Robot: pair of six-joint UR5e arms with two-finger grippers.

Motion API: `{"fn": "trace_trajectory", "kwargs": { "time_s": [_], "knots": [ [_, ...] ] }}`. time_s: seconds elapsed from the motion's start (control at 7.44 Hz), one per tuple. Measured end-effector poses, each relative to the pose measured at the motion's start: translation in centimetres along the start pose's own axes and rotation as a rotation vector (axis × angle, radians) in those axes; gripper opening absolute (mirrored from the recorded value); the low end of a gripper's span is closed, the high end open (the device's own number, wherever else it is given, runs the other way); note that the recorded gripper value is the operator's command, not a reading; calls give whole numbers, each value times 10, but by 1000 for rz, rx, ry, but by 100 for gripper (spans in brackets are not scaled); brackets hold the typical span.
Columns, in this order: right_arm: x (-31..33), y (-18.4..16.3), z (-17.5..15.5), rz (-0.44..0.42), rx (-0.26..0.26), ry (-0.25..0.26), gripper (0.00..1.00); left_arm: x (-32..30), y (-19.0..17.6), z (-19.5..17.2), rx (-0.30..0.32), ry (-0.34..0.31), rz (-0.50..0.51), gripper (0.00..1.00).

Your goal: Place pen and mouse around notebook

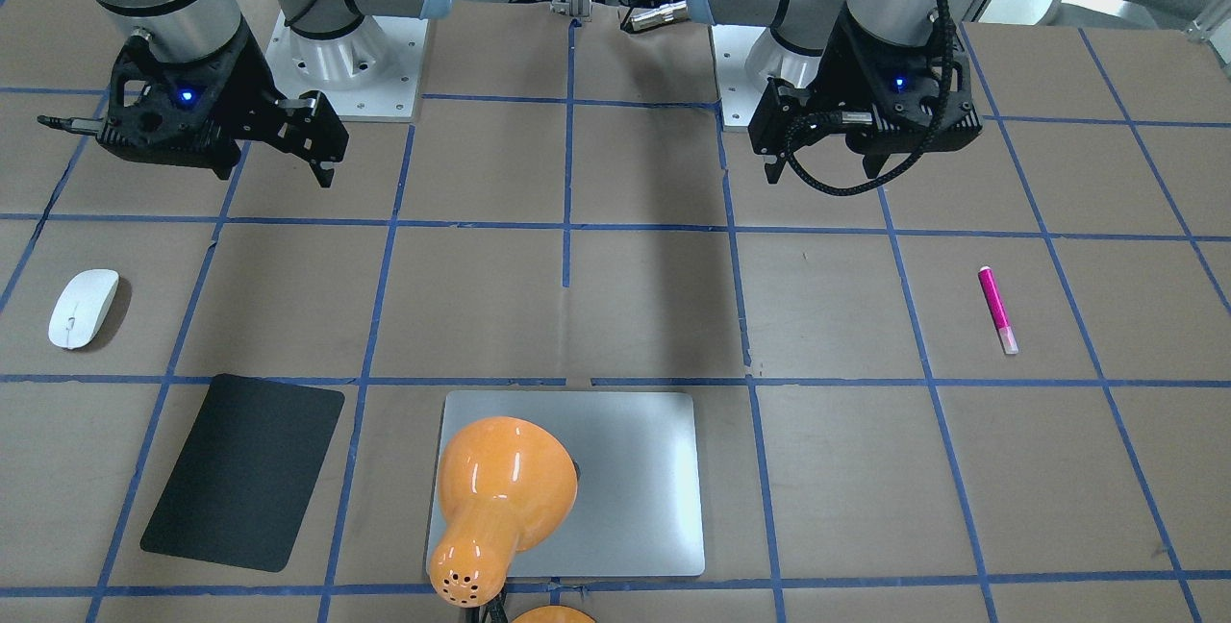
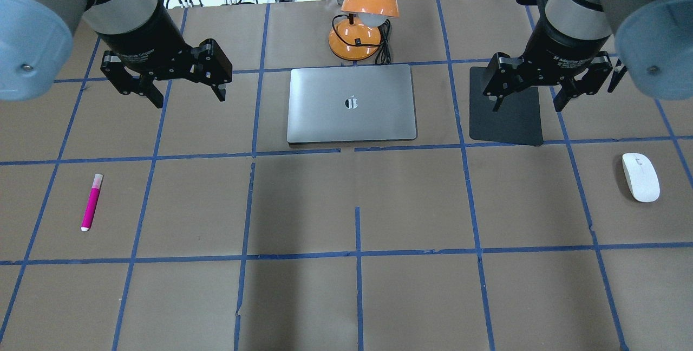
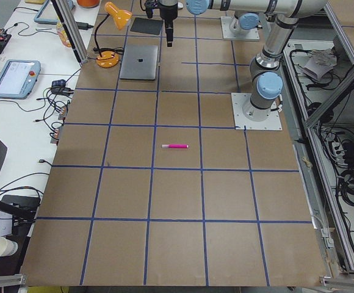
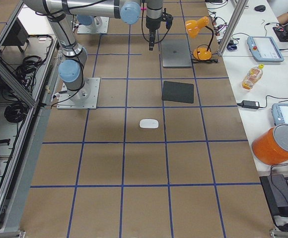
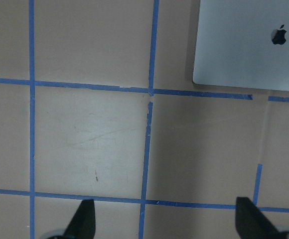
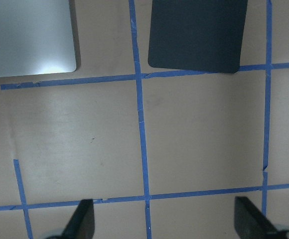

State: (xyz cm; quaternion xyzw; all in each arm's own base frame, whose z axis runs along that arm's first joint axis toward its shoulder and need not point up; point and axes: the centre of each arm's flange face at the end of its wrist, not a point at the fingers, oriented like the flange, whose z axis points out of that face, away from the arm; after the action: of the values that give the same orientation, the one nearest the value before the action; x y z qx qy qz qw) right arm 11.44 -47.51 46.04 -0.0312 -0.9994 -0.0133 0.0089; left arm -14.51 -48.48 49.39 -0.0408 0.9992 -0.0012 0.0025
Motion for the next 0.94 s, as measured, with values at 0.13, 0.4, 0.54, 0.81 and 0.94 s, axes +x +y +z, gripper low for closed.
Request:
{"fn": "trace_trajectory", "kwargs": {
  "time_s": [0.13,0.4,0.54,0.81,0.94],
  "knots": [
    [0,0,1,0,-1,2,100,0,0,0,0,0,0,100],
    [2,0,3,2,-6,10,100,-4,-2,0,1,-1,0,100],
    [4,-1,3,8,-4,10,100,-9,-4,1,4,-1,0,94],
    [21,-7,5,42,-6,10,100,-48,-12,25,-25,-5,4,95],
    [50,-13,10,92,-14,7,100,-87,-17,47,-36,-3,18,95]
  ]
}}
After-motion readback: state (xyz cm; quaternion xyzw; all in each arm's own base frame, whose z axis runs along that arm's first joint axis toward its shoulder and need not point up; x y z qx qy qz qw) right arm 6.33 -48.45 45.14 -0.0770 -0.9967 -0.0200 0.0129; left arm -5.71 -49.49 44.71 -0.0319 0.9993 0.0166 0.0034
